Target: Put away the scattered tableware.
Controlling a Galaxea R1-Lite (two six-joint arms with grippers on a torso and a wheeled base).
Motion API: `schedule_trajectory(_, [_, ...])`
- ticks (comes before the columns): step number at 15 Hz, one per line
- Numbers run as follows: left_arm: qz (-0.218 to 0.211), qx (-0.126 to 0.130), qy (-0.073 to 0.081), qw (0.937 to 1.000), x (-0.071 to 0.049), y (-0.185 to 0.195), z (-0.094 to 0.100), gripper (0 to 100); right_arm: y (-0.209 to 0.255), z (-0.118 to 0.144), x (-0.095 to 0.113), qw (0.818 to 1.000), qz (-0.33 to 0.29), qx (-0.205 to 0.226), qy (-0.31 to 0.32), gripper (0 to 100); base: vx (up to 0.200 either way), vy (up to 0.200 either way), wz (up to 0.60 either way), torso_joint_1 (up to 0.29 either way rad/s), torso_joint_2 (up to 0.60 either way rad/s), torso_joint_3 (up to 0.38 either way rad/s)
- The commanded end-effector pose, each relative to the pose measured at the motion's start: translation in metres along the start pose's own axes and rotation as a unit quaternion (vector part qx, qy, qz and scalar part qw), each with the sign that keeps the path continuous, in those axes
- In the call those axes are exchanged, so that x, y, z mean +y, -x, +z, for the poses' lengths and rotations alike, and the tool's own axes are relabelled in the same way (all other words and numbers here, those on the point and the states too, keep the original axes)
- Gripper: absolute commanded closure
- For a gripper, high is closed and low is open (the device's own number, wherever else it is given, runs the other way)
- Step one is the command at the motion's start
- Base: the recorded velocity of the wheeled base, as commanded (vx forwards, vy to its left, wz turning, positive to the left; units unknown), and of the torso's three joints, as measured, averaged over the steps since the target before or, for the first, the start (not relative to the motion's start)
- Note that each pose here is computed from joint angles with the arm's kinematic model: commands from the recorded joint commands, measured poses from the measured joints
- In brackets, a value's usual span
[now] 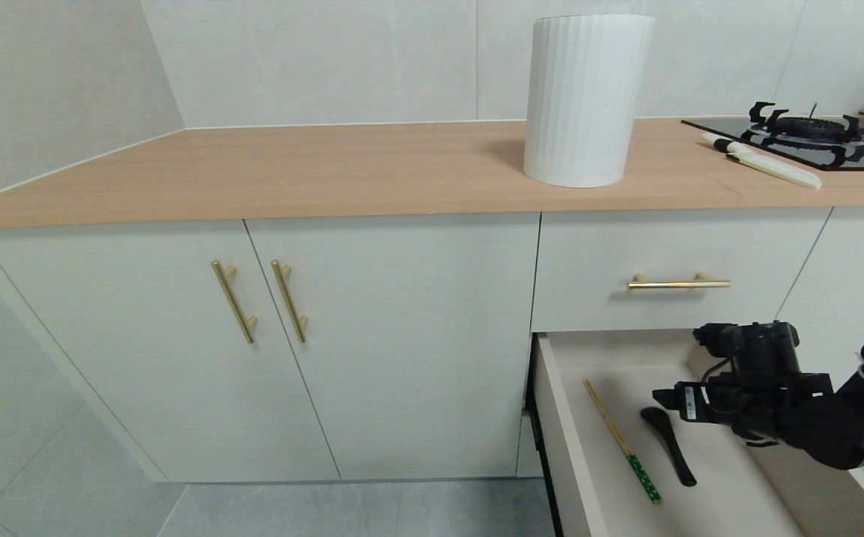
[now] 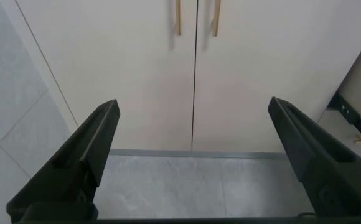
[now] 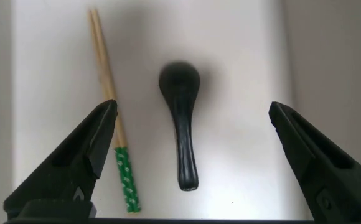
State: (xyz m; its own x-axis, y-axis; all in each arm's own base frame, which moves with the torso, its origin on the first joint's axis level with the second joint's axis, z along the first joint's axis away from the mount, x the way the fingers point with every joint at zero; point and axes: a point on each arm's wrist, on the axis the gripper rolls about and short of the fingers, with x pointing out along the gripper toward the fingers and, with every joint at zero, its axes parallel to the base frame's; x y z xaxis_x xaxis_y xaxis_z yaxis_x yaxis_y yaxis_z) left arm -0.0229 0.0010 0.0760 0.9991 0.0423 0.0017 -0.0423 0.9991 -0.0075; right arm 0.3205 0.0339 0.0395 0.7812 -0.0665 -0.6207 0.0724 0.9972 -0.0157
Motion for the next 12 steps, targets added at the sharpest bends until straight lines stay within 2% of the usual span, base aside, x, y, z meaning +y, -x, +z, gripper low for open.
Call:
schedule_trajectory(1, [0.0,0.0,0.0,1.0,0.0,0.0,0.0,0,0.028,0.018,-0.002,0.999,0.007,-0.044,-0.007,0,0.0,0.0,0.0,0.0,0.0,0.0])
schedule_trajectory(3, [0.0,0.0,0.0,1.0,0.0,0.0,0.0,0,0.056,0.029,-0.005,0.997,0.012,-0.072,-0.01,0,0.0,0.0,0.0,0.0,0.0,0.0])
schedule_trajectory(4, [0.0,0.0,0.0,1.0,0.0,0.0,0.0,0,0.096,0.04,-0.009,0.996,0.015,-0.087,-0.011,0,0.0,0.0,0.0,0.0,0.0,0.0])
schedule_trajectory(8, [0.0,0.0,0.0,1.0,0.0,0.0,0.0,0,0.186,0.037,-0.013,0.998,0.059,-0.033,-0.004,0,0.0,0.0,0.0,0.0,0.0,0.0])
schedule_trajectory(10, [0.0,0.0,0.0,1.0,0.0,0.0,0.0,0,0.2,0.033,-0.015,0.995,0.088,-0.035,-0.022,0,0.0,0.0,0.0,0.0,0.0,0.0])
schedule_trajectory(12, [0.0,0.0,0.0,1.0,0.0,0.0,0.0,0,0.215,0.027,-0.011,0.994,0.105,-0.043,-0.009,0,0.0,0.0,0.0,0.0,0.0,0.0])
